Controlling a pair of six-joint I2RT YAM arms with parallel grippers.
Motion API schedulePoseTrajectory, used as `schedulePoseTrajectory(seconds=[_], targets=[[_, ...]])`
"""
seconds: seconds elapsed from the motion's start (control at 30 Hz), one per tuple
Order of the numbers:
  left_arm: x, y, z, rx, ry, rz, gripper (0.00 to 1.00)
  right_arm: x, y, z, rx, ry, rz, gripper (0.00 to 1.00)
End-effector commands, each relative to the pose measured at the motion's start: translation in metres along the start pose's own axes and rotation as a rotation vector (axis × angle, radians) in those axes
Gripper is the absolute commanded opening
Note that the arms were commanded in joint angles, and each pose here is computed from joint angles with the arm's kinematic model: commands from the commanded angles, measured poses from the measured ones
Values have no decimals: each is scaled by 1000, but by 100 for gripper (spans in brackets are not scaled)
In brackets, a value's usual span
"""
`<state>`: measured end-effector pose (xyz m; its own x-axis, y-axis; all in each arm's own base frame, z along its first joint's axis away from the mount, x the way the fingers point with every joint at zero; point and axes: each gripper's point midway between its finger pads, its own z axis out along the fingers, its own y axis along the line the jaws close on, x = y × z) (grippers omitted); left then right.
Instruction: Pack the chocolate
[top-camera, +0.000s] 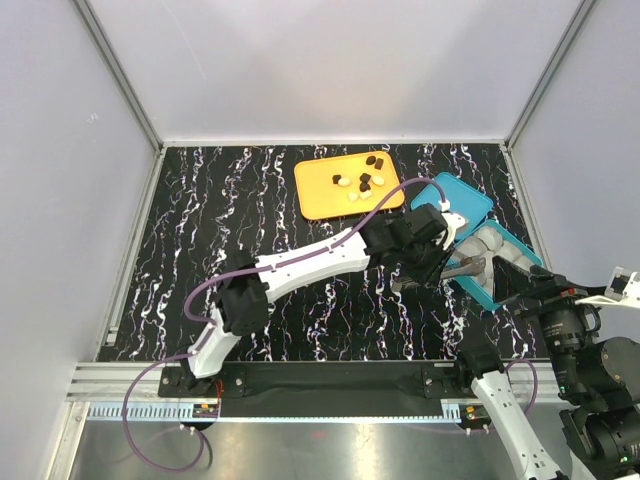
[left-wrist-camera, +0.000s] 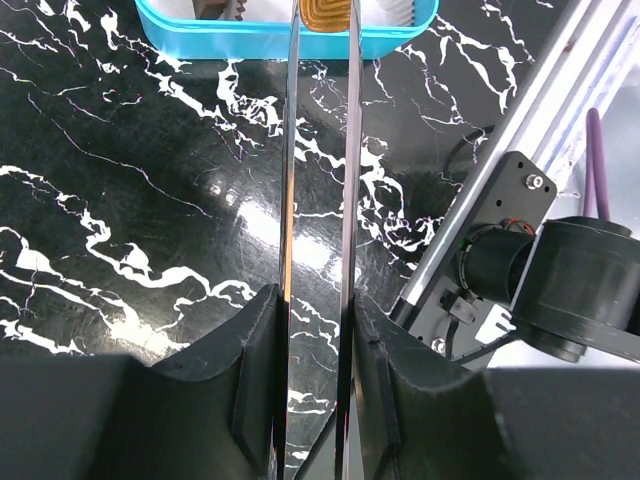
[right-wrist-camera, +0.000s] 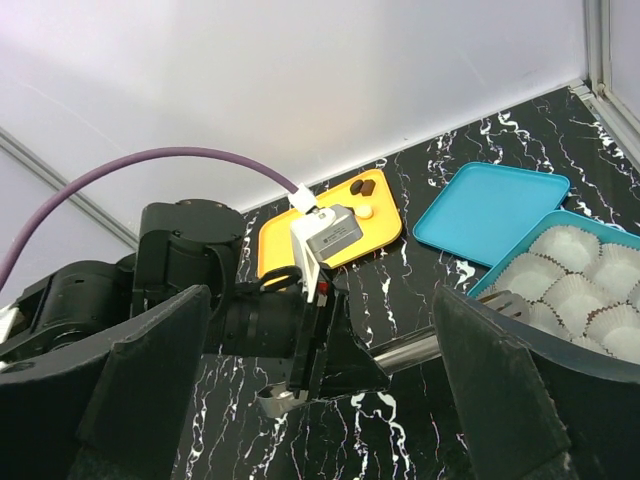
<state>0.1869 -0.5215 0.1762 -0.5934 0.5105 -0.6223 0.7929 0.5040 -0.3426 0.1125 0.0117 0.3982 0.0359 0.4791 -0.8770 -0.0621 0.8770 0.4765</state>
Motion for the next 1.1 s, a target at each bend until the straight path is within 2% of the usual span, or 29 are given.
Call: schedulePoseTrajectory(seconds=[0.0, 0.3, 1.07], targets=[[-34, -17, -4, 67, -103, 22, 33, -6, 6, -4, -31, -20, 19, 100], [-43, -21, 13, 102, -137, 50, 34, -5, 6, -5, -32, -19, 21, 100], [-33, 3, 39, 11, -110, 65, 39, -4, 4, -4, -27, -20, 11, 100]])
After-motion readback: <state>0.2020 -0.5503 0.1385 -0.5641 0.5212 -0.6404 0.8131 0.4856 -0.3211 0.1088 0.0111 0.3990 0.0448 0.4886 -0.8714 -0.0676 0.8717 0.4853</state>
